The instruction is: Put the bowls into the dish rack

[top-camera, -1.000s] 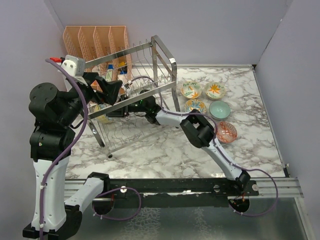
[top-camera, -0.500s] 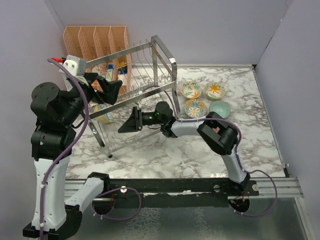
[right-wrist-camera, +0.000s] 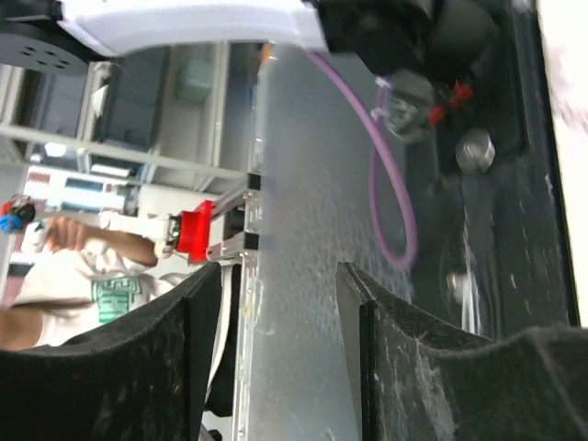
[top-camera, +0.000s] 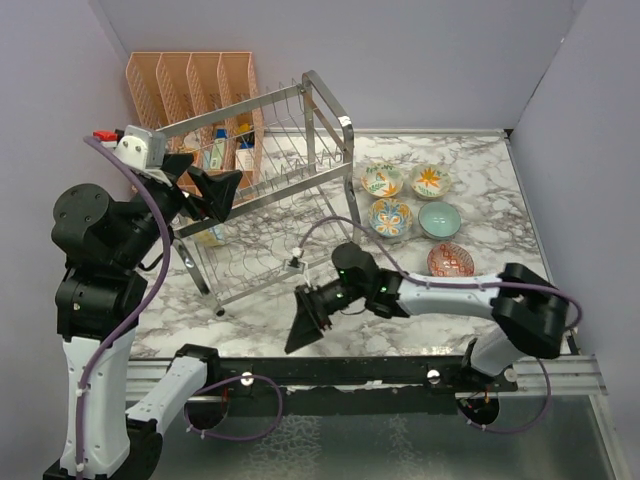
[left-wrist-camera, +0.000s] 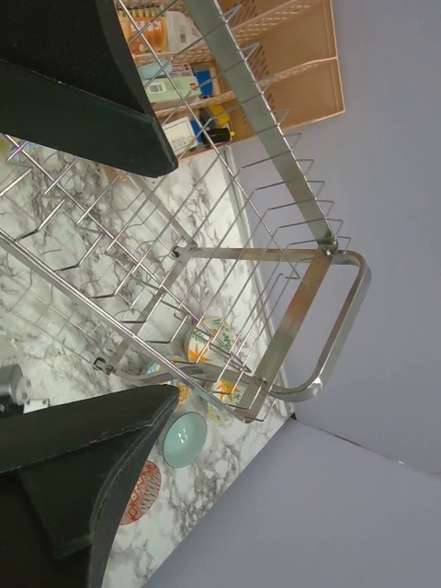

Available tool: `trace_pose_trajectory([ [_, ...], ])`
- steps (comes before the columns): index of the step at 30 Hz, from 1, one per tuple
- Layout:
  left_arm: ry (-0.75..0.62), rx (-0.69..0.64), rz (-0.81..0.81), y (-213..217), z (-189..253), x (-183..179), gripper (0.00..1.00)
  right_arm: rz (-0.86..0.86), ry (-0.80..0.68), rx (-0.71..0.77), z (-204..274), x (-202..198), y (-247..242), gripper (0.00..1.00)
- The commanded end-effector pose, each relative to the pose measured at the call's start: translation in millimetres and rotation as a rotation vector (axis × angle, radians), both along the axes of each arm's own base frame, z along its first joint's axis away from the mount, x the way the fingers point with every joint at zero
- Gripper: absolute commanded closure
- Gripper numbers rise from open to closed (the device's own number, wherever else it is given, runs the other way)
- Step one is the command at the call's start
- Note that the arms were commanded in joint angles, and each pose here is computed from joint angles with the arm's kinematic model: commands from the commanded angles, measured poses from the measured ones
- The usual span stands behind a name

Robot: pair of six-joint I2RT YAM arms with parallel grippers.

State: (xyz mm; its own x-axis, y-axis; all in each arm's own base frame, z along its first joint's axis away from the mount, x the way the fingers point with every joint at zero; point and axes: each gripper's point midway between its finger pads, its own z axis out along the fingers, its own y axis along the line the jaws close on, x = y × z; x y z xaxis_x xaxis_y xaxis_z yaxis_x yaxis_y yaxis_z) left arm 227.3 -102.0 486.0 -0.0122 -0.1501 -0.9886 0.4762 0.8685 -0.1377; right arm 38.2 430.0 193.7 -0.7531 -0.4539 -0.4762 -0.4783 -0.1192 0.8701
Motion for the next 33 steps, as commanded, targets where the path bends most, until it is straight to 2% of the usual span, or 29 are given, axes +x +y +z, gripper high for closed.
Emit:
trace_pose_trajectory([
  [1, 0.012, -0.008, 0.008, 0.6, -5.1, -0.7, 0.01, -0.148, -0.055, -0.26, -41.9, -3.2, -59.7, 0.47],
  [4, 0.02, -0.01, 0.001, -0.8, -7.6, -0.2, 0.01, -0.369, -0.135, -0.49, -59.3, 14.8, -106.3, 0.46],
  [6, 0.026, -0.011, -0.006, -2.3, -9.5, 0.8, 0.01, -0.559, -0.207, -0.579, -54.5, 37.6, -134.1, 0.46],
  [9, 0.03, -0.015, -0.016, -4.2, -11.0, 1.6, 0.01, -0.826, -0.309, -0.624, -29.8, 73.5, -169.2, 0.43],
  [11, 0.033, -0.015, -0.021, -5.3, -11.8, 2.3, 0.01, -1.005, -0.378, -0.71, -22.4, 98.4, -197.8, 0.41],
  [13, 0.038, -0.012, -0.023, -5.6, -12.9, 2.3, 0.01, -1.127, -0.419, -0.776, -14.4, 114.0, -218.2, 0.36],
  [16, 0.044, -0.008, -0.024, -5.9, -15.5, 3.6, 0.01, -1.259, -0.478, -0.793, -0.6, 133.9, -233.0, 0.34],
  [22, 0.052, -0.009, -0.035, -8.2, -18.3, 5.6, 0.01, -1.337, -0.547, -0.828, 12.2, 177.2, -240.0, 0.33],
  [27, 0.051, -0.011, -0.039, -8.6, -19.6, 3.7, 0.01, -1.37, -0.506, -0.74, 14.5, 226.1, -248.8, 0.33],
  [33, 0.058, -0.014, -0.048, -10.5, -21.6, 5.2, 0.01, -1.367, -0.515, -0.727, 11.3, 277.1, -238.4, 0.33],
])
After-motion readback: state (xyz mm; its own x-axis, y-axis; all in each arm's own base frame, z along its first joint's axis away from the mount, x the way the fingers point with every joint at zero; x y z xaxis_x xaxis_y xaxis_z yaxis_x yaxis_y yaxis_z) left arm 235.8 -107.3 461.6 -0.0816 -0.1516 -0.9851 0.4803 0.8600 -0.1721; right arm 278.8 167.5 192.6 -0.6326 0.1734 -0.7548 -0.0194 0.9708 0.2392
